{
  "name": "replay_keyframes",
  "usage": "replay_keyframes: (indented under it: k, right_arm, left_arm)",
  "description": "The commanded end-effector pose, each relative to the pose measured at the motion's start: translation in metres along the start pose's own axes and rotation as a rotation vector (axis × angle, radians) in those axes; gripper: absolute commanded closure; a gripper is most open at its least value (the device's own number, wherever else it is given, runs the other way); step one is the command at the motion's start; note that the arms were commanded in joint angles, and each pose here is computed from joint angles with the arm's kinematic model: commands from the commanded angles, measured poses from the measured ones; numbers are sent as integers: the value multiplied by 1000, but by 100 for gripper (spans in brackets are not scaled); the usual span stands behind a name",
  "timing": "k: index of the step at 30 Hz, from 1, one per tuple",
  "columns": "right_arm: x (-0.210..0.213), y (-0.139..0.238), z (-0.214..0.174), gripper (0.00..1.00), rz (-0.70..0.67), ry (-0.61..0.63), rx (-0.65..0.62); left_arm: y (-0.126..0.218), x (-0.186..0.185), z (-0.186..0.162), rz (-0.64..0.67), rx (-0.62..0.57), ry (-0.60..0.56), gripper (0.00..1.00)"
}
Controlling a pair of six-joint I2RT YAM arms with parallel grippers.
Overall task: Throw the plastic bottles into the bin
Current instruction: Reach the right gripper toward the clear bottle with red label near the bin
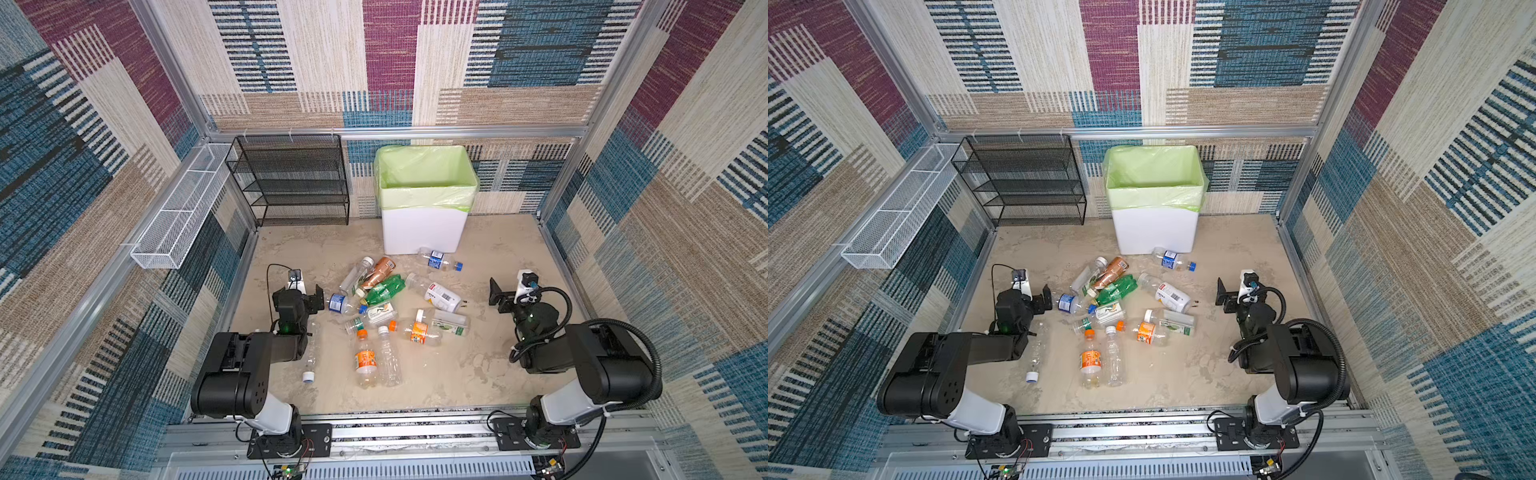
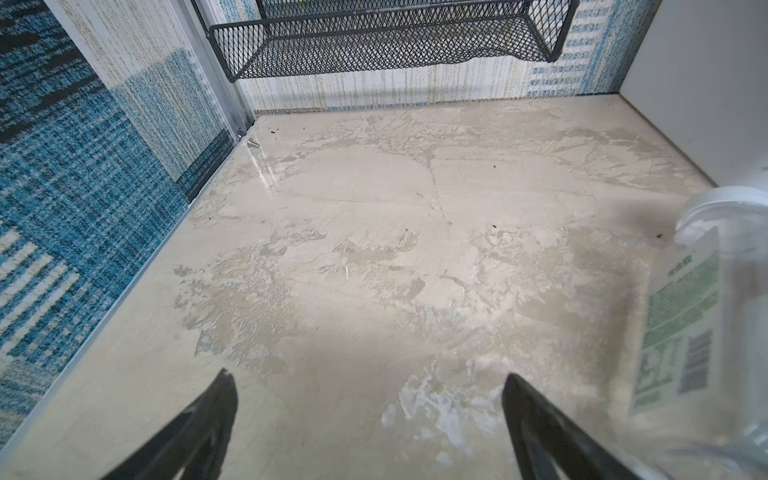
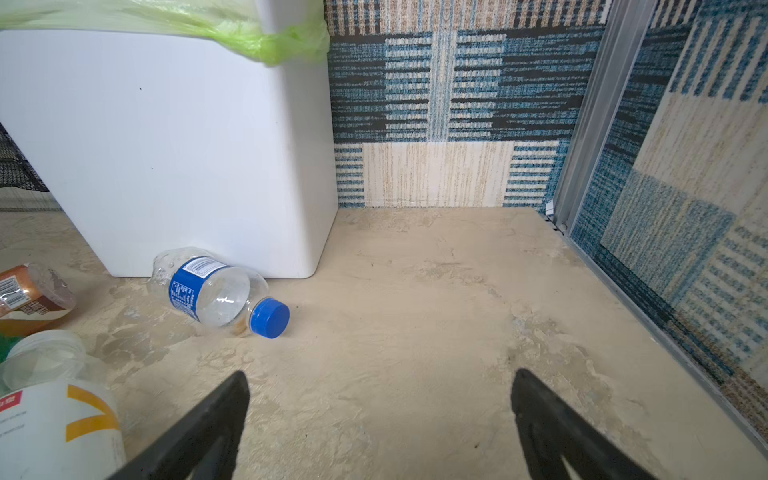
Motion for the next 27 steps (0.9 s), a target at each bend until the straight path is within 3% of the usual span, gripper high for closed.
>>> replay_keyframes:
  k: [1,27]
  right_arm:
    - [-1,0,8,1,-5,-1,-39]
    - [-3,-1,8,1,8,-18,-35]
  left_arm:
    - [-1,-1,4,-11,-7,18,1]
    - [-5,0,3,-50,16,37,1]
Point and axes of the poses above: each gripper's point midway between its finger pads, its own y axis back along the fingers, its own x axis along the line the jaws close on, z = x × y, the point moved 4 cm from there along y, back along the fingers, and after that the axes turned 6 degrees about y, right-handed, at the moved point
